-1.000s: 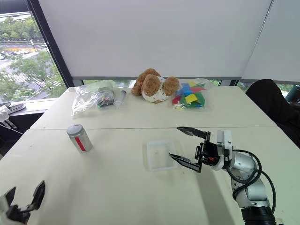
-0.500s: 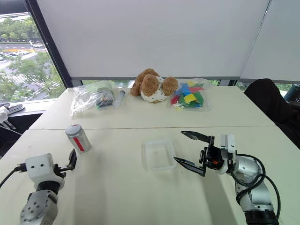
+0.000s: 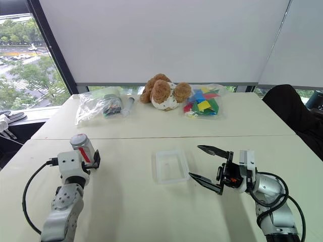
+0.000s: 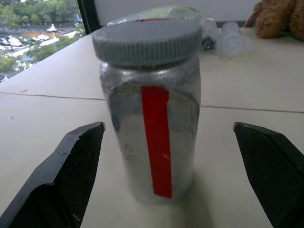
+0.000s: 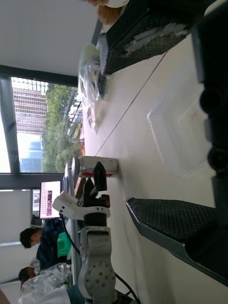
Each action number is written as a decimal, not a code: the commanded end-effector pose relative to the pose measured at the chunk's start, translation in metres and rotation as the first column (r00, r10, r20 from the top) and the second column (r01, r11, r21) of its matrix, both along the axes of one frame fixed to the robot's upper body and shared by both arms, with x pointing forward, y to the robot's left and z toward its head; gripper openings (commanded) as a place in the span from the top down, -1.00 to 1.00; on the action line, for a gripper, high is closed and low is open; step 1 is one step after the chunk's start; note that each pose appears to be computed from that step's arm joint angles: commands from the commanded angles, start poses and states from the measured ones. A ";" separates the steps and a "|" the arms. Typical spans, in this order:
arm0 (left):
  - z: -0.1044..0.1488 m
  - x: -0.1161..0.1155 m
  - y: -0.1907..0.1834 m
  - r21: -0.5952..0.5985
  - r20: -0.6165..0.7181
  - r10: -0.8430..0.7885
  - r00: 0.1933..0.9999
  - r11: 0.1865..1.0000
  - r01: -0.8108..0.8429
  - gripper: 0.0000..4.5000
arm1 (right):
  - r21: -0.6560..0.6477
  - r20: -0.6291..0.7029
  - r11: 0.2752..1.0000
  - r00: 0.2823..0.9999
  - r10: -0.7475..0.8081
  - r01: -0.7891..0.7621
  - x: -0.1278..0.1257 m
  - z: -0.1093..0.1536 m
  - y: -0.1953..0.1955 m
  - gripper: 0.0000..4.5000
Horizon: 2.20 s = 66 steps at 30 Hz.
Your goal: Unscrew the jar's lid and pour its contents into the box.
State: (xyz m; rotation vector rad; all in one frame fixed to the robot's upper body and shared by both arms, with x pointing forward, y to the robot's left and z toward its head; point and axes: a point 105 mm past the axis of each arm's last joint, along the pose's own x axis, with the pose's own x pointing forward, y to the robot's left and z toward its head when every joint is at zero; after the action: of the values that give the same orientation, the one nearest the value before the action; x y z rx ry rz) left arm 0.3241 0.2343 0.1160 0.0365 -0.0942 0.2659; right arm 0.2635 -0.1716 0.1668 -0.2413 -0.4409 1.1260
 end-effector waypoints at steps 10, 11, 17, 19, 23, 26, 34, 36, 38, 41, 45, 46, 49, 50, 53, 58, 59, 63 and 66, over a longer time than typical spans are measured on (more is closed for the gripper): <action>0.018 0.015 0.016 0.061 0.064 0.046 0.997 0.997 -0.050 -0.99 | 0.014 0.052 0.999 0.998 -0.034 0.033 -0.004 0.006 -0.002 -1.00; 0.018 0.015 0.016 0.060 0.065 0.043 0.997 0.997 -0.047 -0.99 | 0.015 0.052 0.999 0.998 -0.038 0.037 -0.004 0.005 -0.002 -1.00; 0.020 0.021 0.018 0.076 0.065 0.029 0.997 0.997 -0.034 -0.58 | 0.019 0.043 0.998 0.997 -0.057 0.056 -0.004 0.001 -0.002 -1.00; 0.021 0.022 0.017 0.074 0.069 0.016 0.998 0.997 -0.021 -0.11 | 0.021 0.043 0.998 0.997 -0.062 0.061 -0.004 0.001 -0.003 -1.00; 0.020 0.021 0.015 0.052 0.050 -0.045 0.998 0.998 0.043 0.06 | 0.023 0.040 0.998 0.997 -0.065 0.064 -0.005 0.002 -0.003 -1.00; 0.043 0.017 0.011 0.001 0.146 -0.210 0.967 0.977 0.212 0.06 | 0.024 0.028 0.999 0.999 -0.045 0.044 -0.006 0.013 0.001 -1.00; 0.091 -0.027 -0.053 0.141 0.021 -0.896 0.444 0.442 0.886 0.06 | 0.051 -0.239 0.990 0.961 0.142 -0.134 -0.007 0.065 0.063 -1.00; 0.090 -0.036 -0.075 0.161 -0.071 -0.954 0.292 0.278 0.947 0.06 | 0.037 -0.293 0.964 0.920 0.261 -0.262 -0.015 0.080 0.093 -1.00; 0.091 -0.039 -0.090 0.180 -0.099 -0.974 0.203 0.183 0.967 0.06 | 0.012 -0.314 0.951 0.901 0.298 -0.310 -0.014 0.088 0.112 -1.00; 0.089 -0.042 -0.108 0.210 -0.126 -0.985 0.114 0.086 0.974 0.06 | -0.027 -0.318 0.949 0.903 0.290 -0.315 -0.006 0.095 0.134 -1.00; 0.084 -0.043 -0.125 0.272 -0.151 -0.987 0.061 0.018 0.962 0.06 | -0.072 -0.312 0.951 0.913 0.263 -0.299 0.004 0.097 0.149 -1.00; 0.083 -0.043 -0.128 0.274 -0.151 -0.987 0.050 0.007 0.962 0.06 | -0.078 -0.309 0.953 0.916 0.256 -0.292 0.006 0.097 0.151 -1.00; 0.083 -0.043 -0.134 0.279 -0.142 -0.989 0.035 -0.006 0.960 0.06 | -0.105 -0.294 0.947 0.919 0.262 -0.303 0.008 0.095 0.156 -1.00; 0.083 -0.043 -0.135 0.280 -0.138 -0.990 0.033 -0.007 0.960 0.06 | -0.110 -0.291 0.946 0.920 0.261 -0.304 0.009 0.094 0.157 -1.00; 0.083 -0.043 -0.138 0.287 -0.129 -0.991 0.031 -0.007 0.958 0.06 | -0.118 -0.295 0.943 0.918 0.265 -0.311 0.011 0.090 0.160 -1.00; 0.083 -0.043 -0.141 0.288 -0.123 -0.992 0.032 -0.005 0.958 0.06 | -0.126 -0.289 0.945 0.923 0.256 -0.301 0.016 0.086 0.162 -1.00; 0.083 -0.043 -0.141 0.286 -0.121 -0.992 0.032 -0.004 0.958 0.06 | -0.126 -0.283 0.945 0.924 0.258 -0.302 0.016 0.087 0.162 -1.00; 0.082 -0.045 -0.142 0.289 -0.126 -0.991 0.031 -0.007 0.957 0.06 | -0.124 -0.269 0.938 0.921 0.281 -0.323 0.014 0.089 0.163 -0.37; 0.086 -0.046 -0.143 0.285 -0.102 -0.994 0.028 -0.002 0.958 0.06 | -0.138 -0.270 0.927 0.914 0.304 -0.349 0.010 0.086 0.161 -0.03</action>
State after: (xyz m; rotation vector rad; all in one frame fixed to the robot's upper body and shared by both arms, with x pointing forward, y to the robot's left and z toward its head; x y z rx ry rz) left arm 0.2823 0.0953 0.1895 0.2343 -0.2223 -1.2826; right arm 0.2818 -0.0107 0.2407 -0.1571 -0.0902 1.4705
